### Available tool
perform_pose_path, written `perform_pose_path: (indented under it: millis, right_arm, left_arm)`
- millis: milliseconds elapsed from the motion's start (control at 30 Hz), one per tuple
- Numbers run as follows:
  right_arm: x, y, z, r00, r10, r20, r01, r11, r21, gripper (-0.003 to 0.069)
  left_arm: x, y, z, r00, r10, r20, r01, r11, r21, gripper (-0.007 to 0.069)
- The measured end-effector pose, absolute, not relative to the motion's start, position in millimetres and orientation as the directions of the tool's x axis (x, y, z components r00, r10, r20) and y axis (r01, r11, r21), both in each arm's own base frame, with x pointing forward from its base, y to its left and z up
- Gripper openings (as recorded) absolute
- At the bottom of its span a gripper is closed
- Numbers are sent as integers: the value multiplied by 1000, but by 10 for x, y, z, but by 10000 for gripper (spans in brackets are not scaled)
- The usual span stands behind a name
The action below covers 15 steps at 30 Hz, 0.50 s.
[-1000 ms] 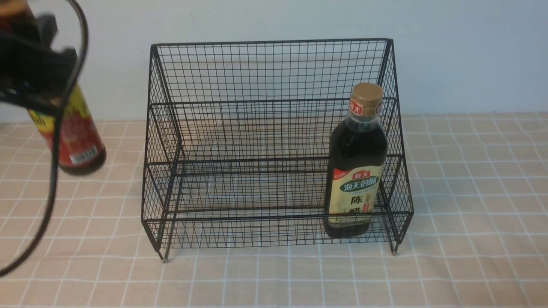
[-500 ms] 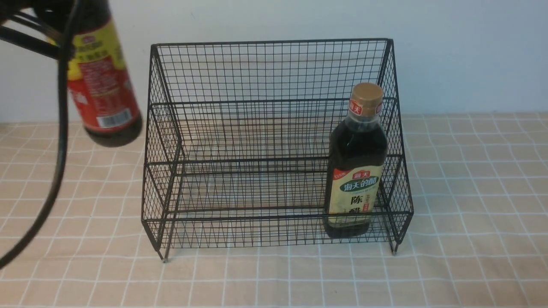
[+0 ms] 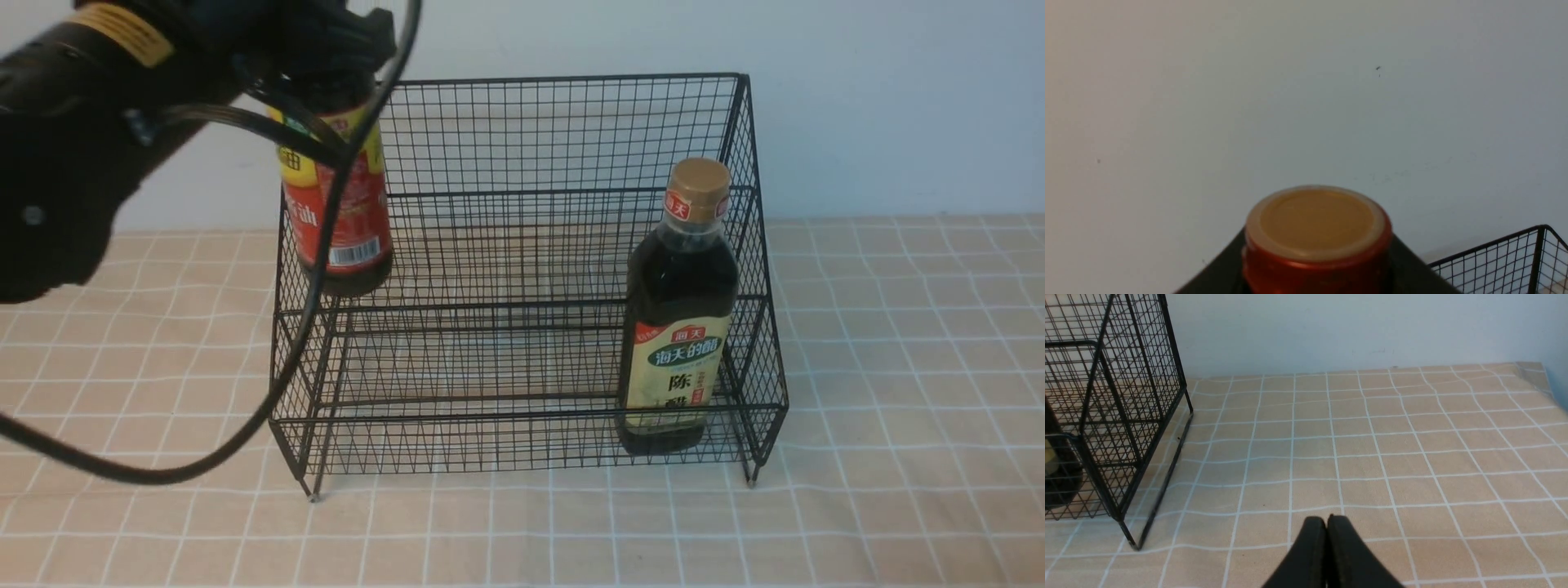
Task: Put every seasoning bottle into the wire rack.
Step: Use the left arm to put the condiment bottle back on the shelf
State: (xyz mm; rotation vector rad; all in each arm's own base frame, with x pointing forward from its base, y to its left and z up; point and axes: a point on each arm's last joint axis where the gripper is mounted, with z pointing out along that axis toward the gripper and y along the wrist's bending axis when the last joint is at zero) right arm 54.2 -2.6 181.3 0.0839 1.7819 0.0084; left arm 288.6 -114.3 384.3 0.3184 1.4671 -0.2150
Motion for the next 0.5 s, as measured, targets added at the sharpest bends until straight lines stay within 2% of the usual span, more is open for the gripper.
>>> perform_pose_path:
  millis: [267,500]
  right_arm:
    - [542,-26,1813,-209,62,-976,52,997,52,-14]
    - [542,-26,1814,-208,62,-976,52,997,52,-14]
  left_arm:
    - [3055,-1210,3628,42,62,-997,336,939,72,259]
    - [3137,-1250,3456,-56,34,-998,345,939,13,259]
